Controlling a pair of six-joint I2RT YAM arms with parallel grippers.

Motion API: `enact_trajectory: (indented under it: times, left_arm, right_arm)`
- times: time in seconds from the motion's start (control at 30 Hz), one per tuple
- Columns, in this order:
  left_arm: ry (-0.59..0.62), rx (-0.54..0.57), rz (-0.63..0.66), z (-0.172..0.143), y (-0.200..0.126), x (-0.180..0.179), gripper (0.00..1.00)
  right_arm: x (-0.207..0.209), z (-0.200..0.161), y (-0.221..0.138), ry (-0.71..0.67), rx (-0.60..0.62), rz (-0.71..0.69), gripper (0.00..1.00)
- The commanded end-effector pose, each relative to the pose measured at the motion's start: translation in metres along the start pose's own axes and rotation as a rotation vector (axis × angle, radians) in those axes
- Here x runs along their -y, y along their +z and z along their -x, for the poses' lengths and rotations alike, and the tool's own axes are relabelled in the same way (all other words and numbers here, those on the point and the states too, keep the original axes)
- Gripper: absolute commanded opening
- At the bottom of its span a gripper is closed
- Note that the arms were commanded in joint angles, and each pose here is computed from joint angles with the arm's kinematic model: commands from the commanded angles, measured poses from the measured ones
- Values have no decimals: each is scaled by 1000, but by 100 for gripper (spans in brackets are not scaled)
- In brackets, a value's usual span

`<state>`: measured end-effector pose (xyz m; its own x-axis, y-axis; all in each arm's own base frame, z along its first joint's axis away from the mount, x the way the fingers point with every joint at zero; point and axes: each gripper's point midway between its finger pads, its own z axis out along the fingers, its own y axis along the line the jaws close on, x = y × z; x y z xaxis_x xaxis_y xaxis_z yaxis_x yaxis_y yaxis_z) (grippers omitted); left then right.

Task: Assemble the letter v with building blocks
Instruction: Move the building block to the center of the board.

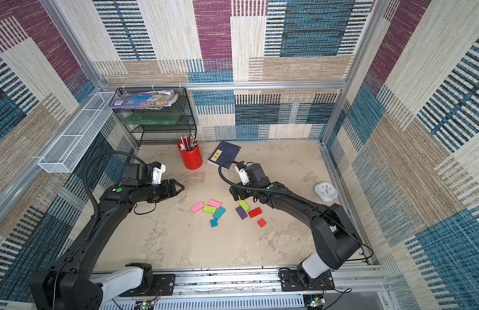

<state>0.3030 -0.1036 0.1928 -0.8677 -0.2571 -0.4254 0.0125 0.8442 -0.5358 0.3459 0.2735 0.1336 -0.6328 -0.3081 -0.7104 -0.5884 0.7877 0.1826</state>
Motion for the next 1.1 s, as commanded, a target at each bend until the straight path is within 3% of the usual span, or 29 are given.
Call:
enact_trajectory:
  times: [0.0,0.17,0.43,0.6,1.07]
  left_arm:
    - [-34,-47,-49,-9,9,5,71]
    - [-61,-100,-61,-21,30,3,68]
    - [-44,-158,-53,-42,57,12,67]
    - [-69,-176,-74,-50,69,10,67]
    - [-92,-210,-57,-63,83,0,69]
  right_arm:
    - [-15,-4,7,-46,-35,44,87]
    - [-40,-12,24,-90,-80,115,76]
    - [-63,-24,47,-144,-136,154,75]
    - [-68,-37,64,-184,-185,147,66]
    - [-54,-56,83,-232,-240,77,57]
